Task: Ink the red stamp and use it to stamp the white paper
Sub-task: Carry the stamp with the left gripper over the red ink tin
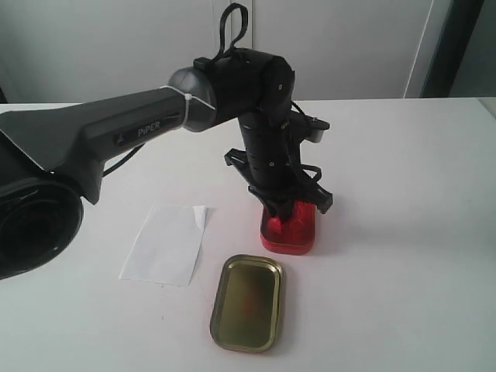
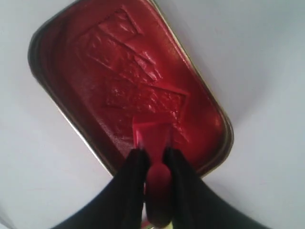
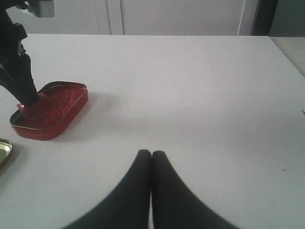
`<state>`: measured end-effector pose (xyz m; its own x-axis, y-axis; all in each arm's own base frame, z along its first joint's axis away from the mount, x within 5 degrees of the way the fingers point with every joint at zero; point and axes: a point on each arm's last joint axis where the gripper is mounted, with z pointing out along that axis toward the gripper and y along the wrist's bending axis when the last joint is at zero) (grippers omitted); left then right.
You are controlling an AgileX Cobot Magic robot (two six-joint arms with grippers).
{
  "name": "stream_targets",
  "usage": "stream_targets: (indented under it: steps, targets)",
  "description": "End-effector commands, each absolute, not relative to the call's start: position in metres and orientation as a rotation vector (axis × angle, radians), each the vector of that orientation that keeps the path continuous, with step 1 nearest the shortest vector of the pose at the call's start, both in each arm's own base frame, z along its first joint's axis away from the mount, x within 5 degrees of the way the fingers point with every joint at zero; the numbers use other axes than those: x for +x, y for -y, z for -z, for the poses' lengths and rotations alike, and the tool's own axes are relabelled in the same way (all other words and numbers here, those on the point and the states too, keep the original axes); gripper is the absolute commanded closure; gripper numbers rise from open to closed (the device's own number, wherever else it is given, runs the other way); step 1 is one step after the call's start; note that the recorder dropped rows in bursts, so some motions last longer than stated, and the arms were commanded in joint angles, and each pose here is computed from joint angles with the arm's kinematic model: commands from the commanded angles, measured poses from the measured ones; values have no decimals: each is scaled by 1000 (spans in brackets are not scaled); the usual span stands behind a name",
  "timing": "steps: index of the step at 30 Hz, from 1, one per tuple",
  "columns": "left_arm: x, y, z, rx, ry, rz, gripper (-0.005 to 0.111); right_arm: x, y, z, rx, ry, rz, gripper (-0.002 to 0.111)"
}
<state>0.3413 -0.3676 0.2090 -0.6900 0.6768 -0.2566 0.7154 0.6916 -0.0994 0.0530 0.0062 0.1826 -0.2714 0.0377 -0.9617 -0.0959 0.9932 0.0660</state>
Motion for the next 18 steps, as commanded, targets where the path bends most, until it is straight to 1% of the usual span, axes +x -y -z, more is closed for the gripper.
stream_targets:
  steps: [1, 3, 9, 18]
  targets:
    - [334, 374, -211, 1151, -2676, 191, 107, 53, -6, -182, -36, -1829, -129, 108]
    - [333, 375, -213, 1151, -2645, 130, 107, 53, -6, -182, -36, -1829, -129, 108]
    - [330, 380, -213, 1160, -2627, 144, 107, 53, -6, -182, -36, -1829, -129, 108]
    - [333, 382, -192, 1179, -2659, 102, 107, 53, -6, -182, -36, -1829, -129, 108]
